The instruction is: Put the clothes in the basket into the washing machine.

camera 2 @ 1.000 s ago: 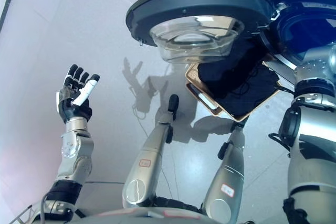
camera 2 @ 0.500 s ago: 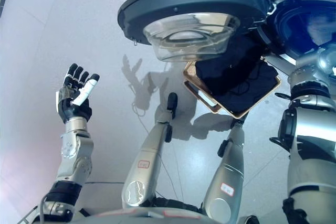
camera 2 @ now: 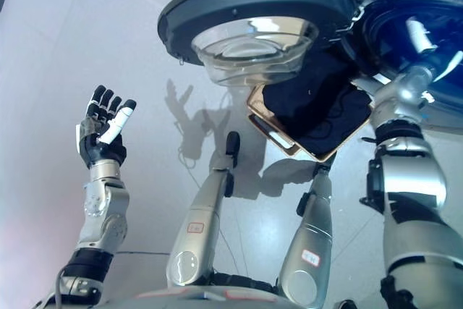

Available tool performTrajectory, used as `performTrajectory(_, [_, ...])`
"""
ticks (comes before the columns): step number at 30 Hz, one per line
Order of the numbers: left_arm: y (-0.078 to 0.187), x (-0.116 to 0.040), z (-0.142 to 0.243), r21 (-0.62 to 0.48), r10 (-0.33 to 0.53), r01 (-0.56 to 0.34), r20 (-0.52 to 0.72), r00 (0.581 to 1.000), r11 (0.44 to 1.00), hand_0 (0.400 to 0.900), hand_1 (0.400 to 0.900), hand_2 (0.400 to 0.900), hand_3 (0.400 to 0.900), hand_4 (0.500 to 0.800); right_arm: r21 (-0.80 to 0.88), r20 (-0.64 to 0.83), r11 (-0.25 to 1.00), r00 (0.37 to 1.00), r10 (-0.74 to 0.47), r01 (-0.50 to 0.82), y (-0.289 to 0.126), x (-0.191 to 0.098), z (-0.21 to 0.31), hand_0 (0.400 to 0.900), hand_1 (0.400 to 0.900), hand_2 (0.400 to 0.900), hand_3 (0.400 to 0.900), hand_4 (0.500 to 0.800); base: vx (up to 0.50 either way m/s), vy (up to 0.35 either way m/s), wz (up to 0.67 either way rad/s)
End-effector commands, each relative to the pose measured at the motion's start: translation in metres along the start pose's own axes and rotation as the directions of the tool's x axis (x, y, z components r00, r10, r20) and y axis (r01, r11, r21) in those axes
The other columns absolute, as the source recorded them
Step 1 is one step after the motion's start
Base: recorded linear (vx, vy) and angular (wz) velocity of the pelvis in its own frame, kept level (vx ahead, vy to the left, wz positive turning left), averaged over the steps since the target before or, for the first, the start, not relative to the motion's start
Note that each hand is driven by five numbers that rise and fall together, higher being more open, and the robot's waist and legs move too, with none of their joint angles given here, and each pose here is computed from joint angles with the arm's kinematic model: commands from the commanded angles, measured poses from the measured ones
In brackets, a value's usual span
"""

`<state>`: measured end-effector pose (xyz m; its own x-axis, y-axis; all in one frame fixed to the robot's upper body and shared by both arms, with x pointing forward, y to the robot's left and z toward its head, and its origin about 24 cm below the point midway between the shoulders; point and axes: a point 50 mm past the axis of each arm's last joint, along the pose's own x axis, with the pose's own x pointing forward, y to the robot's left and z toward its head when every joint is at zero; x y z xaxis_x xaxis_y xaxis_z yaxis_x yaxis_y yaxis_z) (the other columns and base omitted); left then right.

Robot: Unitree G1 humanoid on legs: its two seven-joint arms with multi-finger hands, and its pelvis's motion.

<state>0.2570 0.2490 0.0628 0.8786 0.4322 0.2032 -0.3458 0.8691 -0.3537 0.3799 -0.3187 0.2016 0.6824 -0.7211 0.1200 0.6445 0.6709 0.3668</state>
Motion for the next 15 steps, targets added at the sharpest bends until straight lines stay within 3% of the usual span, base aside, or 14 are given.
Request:
performTrajectory(1, [0.023,0.004,0.025,0.072,0.055,-0.066,0.149,0.987,0.995,0.9,0.9,0.9,0.9,0.8,-0.133,0.084,0.988,0.992,0.091,-0.08,0.001,-0.017,-0.018,0.9,0.9,0.9,0.9,0.8,0.042,-0.036,0.0])
performTrajectory(9, [0.038,0.004,0.013,0.114,0.137,-0.147,0.093,0.986,0.983,0.9,0.9,0.9,0.9,0.8,-0.167,-0.139,0.954,0.964,0.226,-0.248,-0.011,-0.084,-0.11,0.9,0.9,0.9,0.9,0.8,0.053,-0.022,-0.03])
performTrajectory(15, [0.057,0.001,0.007,0.158,0.213,-0.221,0.065,0.975,0.962,0.9,0.9,0.9,0.9,0.8,-0.196,-0.223,0.935,0.942,0.252,-0.296,-0.036,-0.117,-0.14,0.9,0.9,0.9,0.9,0.8,0.079,-0.016,0.0])
